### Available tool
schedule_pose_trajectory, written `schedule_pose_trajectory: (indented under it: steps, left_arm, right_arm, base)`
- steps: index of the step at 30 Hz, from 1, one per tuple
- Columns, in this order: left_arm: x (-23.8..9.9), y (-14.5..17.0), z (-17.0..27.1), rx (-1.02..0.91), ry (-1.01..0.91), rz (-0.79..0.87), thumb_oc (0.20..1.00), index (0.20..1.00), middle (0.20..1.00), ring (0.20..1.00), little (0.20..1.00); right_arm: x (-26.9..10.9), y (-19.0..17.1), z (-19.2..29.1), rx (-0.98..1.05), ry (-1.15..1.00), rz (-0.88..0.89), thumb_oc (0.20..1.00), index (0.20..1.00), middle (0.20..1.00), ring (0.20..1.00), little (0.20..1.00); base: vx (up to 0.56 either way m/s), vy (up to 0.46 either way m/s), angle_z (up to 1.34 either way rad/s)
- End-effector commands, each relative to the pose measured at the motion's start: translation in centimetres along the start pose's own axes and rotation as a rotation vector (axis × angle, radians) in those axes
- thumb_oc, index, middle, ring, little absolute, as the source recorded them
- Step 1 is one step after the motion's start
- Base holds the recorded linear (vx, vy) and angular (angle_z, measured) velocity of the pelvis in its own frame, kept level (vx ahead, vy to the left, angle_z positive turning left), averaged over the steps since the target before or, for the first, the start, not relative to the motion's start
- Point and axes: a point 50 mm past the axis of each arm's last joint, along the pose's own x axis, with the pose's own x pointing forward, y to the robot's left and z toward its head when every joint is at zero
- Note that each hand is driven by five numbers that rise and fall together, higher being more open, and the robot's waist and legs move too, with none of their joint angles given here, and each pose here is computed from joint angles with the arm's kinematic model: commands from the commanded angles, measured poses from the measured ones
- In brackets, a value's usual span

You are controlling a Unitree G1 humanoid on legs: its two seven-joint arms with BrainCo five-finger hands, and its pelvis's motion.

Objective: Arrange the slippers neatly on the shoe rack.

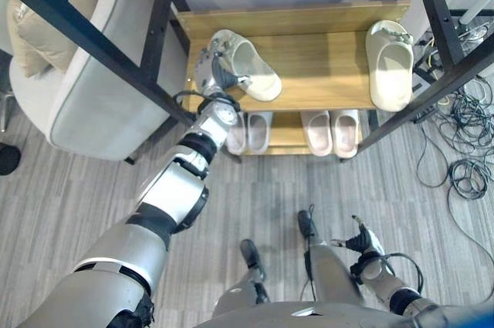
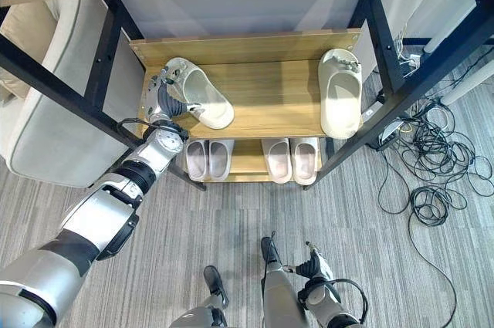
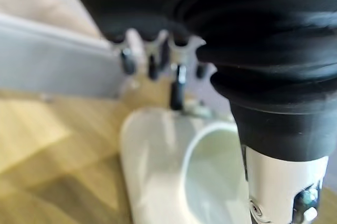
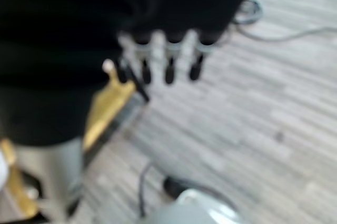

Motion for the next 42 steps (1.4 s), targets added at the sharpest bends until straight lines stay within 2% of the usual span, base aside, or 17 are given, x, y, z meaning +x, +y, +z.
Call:
schedule_pose_trajectory:
  steps: [1,12,18,22,27,28,29,30,31,32,39,41,42]
  left_arm:
    - [2.5,3.4,1.6,-0.023,-0.002,0.128,1.0,1.0,1.0,1.0,1.0]
    - [3.3,4.8,3.3,0.025,-0.068,0.187,1.0,1.0,1.0,1.0,1.0]
    - [3.6,5.5,1.9,0.12,-0.032,0.2,1.0,1.0,1.0,1.0,1.0]
    - [4.1,7.1,0.0,0.235,0.005,0.218,1.0,1.0,1.0,1.0,1.0]
    - [4.4,8.0,-0.9,0.226,0.047,0.222,1.0,1.0,1.0,1.0,1.0]
    - [4.4,8.0,-1.2,0.23,0.058,0.216,0.837,0.837,0.837,0.837,0.837]
    - [4.3,8.0,-1.5,0.227,0.076,0.209,0.467,0.467,0.467,0.467,0.467]
    - [4.3,7.9,-1.8,0.227,0.093,0.2,0.313,0.313,0.313,0.313,0.313]
    - [4.1,7.7,-2.3,0.227,0.114,0.186,0.313,0.313,0.313,0.313,0.313]
    - [4.0,7.6,-2.6,0.223,0.128,0.176,0.206,0.206,0.206,0.206,0.206]
    - [3.0,6.4,-4.7,0.253,0.194,0.107,0.2,0.2,0.2,0.2,0.2]
    - [3.0,6.1,-4.3,0.273,0.165,0.094,0.2,0.2,0.2,0.2,0.2]
    - [3.4,5.8,-1.9,0.27,0.045,0.112,0.2,0.2,0.2,0.2,0.2]
  right_arm:
    - [0.2,-0.1,0.0,-0.011,0.004,-0.006,1.0,1.0,1.0,1.0,1.0]
    - [0.5,-0.3,0.5,-0.016,-0.007,-0.011,1.0,1.0,1.0,1.0,1.0]
    - [0.6,-0.5,0.6,-0.026,-0.016,-0.015,1.0,1.0,1.0,1.0,1.0]
    - [0.9,-1.0,0.9,-0.017,-0.016,-0.029,1.0,1.0,1.0,1.0,1.0]
    - [1.2,-1.3,1.2,-0.017,-0.016,-0.034,1.0,1.0,1.0,1.0,1.0]
    - [1.2,-1.3,1.2,-0.016,-0.015,-0.035,1.0,1.0,1.0,1.0,1.0]
    - [1.3,-1.4,1.3,-0.018,-0.017,-0.037,1.0,1.0,1.0,1.0,1.0]
    - [1.3,-1.5,1.4,-0.021,-0.018,-0.037,1.0,1.0,1.0,1.0,1.0]
    - [1.4,-1.6,1.5,-0.02,-0.02,-0.04,1.0,1.0,1.0,1.0,1.0]
    - [1.5,-1.6,1.6,-0.02,-0.02,-0.041,1.0,1.0,1.0,1.0,1.0]
    - [1.7,-2.0,1.8,-0.018,-0.013,-0.052,1.0,1.0,1.0,1.0,1.0]
    - [1.8,-2.3,1.6,-0.018,-0.012,-0.056,1.0,1.0,1.0,1.0,1.0]
    - [1.7,-2.3,1.5,-0.018,-0.009,-0.056,1.0,1.0,1.0,1.0,1.0]
  base:
    - [0.0,0.0,0.0]
    - [0.01,-0.01,-0.03]
    - [0.0,-0.003,-0.01]
    - [0.01,-0.02,-0.06]
    - [0.01,-0.007,-0.02]
    - [0.0,0.0,0.0]
    - [0.01,-0.006,-0.03]
    - [0.01,-0.005,-0.04]
    - [0.0,-0.003,-0.04]
    - [0.0,0.0,0.0]
    - [0.0,0.0,0.0]
    - [0.0,0.0,0.0]
    - [0.0,0.0,0.0]
